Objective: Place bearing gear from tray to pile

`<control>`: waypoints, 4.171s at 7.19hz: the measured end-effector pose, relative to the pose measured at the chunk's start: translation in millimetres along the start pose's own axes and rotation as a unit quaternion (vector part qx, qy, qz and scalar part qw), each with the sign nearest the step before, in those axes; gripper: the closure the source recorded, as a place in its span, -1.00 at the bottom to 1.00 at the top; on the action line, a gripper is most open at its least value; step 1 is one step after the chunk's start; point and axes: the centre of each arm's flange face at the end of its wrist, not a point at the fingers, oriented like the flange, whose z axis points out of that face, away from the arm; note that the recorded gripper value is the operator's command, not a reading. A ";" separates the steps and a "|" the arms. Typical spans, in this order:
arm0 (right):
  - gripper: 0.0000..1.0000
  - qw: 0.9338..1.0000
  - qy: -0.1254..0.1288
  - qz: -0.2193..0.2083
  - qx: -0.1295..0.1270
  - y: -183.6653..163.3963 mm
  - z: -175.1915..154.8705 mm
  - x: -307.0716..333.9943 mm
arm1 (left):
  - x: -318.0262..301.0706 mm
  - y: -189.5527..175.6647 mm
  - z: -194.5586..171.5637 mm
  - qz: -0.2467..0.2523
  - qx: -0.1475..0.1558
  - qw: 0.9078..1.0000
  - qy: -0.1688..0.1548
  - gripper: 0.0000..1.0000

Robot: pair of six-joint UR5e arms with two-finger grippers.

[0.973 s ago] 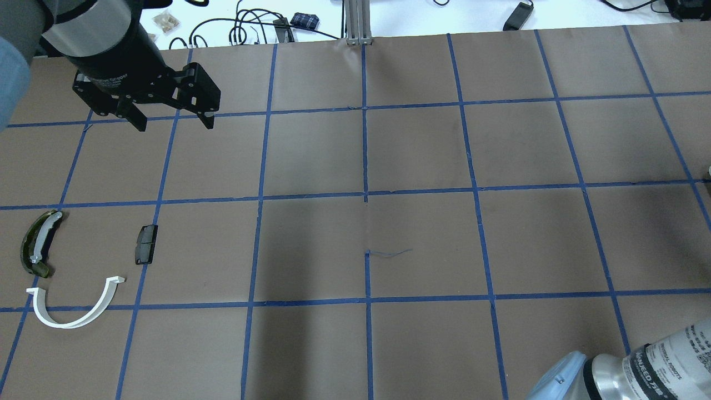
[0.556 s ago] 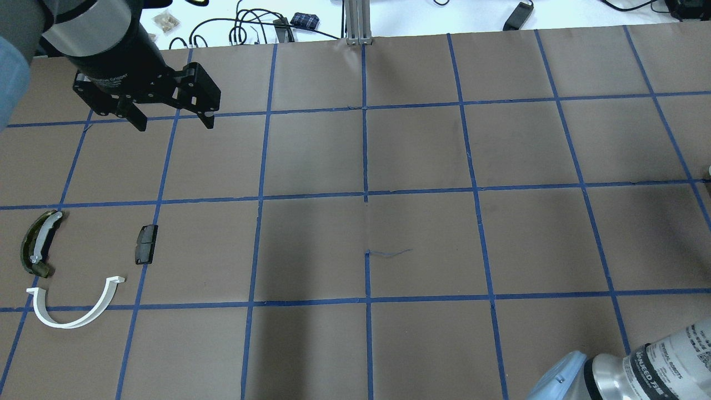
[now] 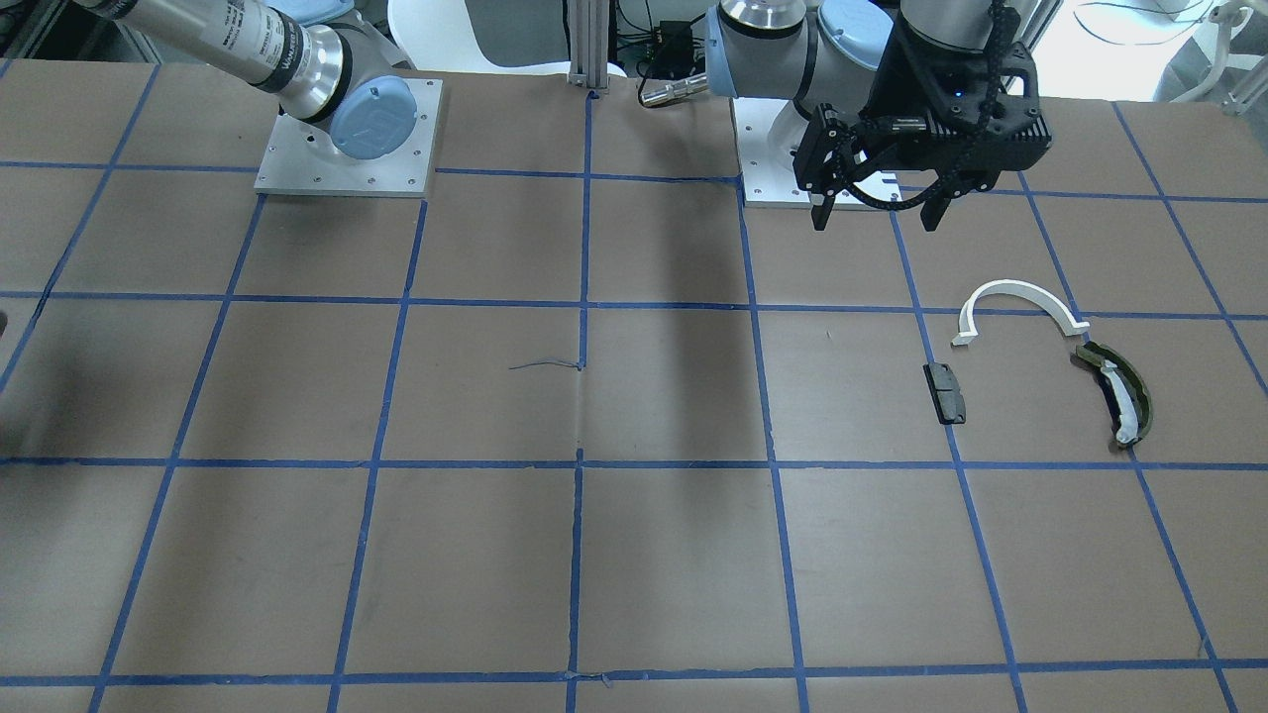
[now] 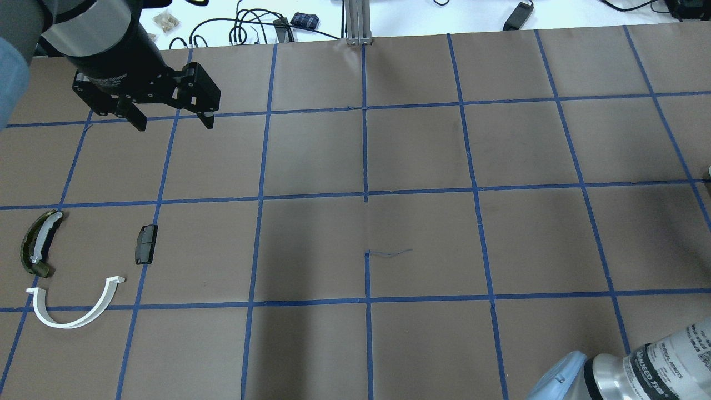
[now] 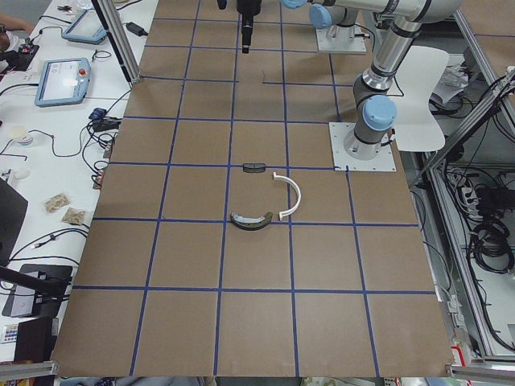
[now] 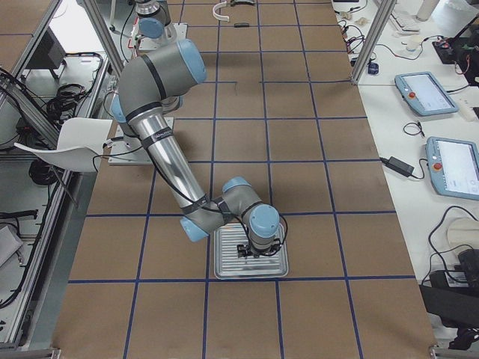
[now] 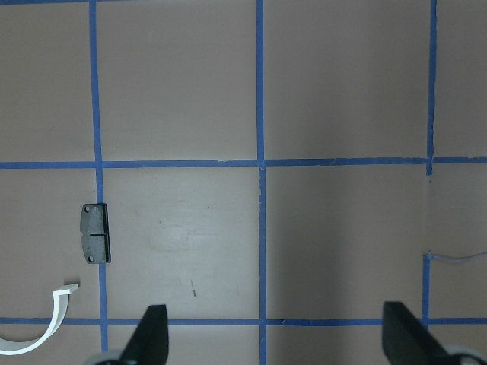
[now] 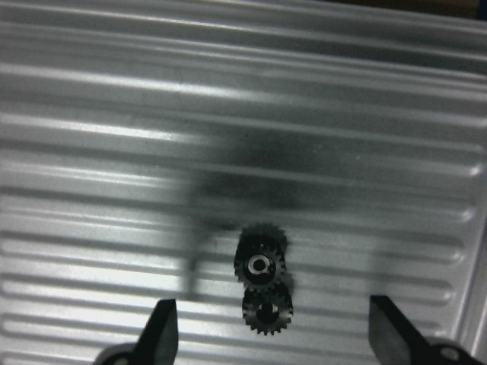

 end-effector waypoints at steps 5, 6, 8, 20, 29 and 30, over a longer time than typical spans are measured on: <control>0.48 1.000 -0.001 0.000 -0.008 2.3 3.2 -0.6 | 0.0 -0.3 0.5 0.000 0.000 1.000 0.000 -1.00; 0.65 1.000 -0.001 0.000 -0.013 3.2 2.4 -0.5 | 0.1 -0.3 0.5 0.000 0.000 1.000 0.000 -1.00; 0.78 1.000 -0.001 0.000 -0.016 3.6 2.0 -0.8 | 0.0 -0.5 0.7 0.000 -0.001 1.000 0.000 -1.00; 0.91 0.972 0.018 0.234 -0.022 -147.1 -242.7 47.1 | 0.1 0.0 -2.3 -0.001 0.002 1.000 0.001 -1.00; 0.91 0.781 -0.010 0.620 0.073 -679.2 -309.0 165.3 | 0.0 0.7 -2.6 0.000 0.003 1.000 0.001 -1.00; 0.94 0.768 -0.018 0.634 0.084 -730.7 -286.5 174.8 | -0.2 0.9 -2.8 0.000 0.003 1.000 0.001 -1.00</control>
